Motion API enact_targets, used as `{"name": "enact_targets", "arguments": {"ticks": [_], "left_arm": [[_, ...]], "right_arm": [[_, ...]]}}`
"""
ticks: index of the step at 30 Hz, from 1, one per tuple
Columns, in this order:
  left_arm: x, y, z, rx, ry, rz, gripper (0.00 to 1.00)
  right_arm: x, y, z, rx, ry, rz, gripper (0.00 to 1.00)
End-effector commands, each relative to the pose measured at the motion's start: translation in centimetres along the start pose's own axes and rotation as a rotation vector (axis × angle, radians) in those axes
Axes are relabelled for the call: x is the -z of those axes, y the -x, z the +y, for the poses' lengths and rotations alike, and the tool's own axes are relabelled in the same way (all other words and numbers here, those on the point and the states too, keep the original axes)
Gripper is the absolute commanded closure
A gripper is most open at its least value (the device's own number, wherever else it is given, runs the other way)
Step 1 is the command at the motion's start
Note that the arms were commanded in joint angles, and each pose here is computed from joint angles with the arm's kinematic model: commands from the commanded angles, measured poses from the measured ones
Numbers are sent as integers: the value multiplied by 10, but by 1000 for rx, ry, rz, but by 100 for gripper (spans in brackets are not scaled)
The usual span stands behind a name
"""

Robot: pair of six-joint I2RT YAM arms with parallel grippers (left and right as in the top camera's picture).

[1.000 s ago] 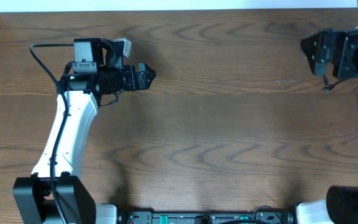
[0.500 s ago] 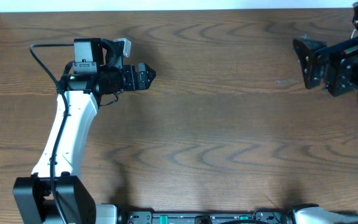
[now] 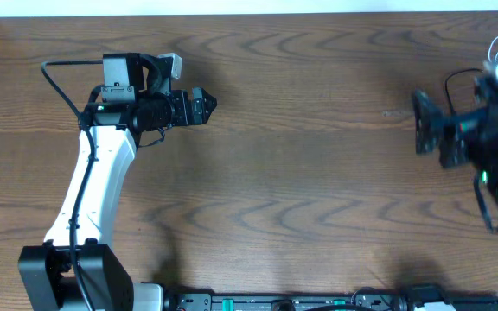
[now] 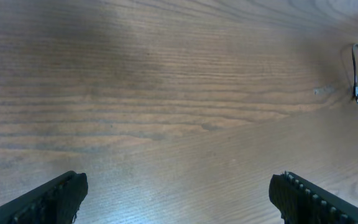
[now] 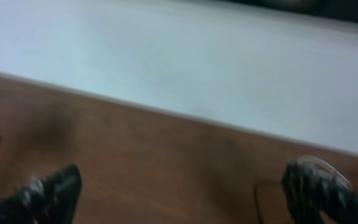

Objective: Untangle cables

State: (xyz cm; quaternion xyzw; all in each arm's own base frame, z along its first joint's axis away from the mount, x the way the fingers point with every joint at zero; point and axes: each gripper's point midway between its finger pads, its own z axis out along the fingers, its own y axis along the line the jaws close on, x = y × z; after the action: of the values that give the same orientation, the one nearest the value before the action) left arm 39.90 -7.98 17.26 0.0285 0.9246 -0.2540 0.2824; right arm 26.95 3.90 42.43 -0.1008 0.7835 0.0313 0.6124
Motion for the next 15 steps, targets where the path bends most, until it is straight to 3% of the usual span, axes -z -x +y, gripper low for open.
{"name": "enact_targets", "arguments": {"ticks": [1, 9, 15], "left_arm": [[8, 5, -2, -13, 6, -23, 1], [8, 5, -2, -13, 6, -23, 1], [8, 5, -2, -13, 6, -23, 1]], "right_arm": [[15, -38, -9, 5, -63, -45, 1], [10, -123, -13, 23, -138, -177, 1], [-5, -161, -10, 31, -143, -252, 1]]}}
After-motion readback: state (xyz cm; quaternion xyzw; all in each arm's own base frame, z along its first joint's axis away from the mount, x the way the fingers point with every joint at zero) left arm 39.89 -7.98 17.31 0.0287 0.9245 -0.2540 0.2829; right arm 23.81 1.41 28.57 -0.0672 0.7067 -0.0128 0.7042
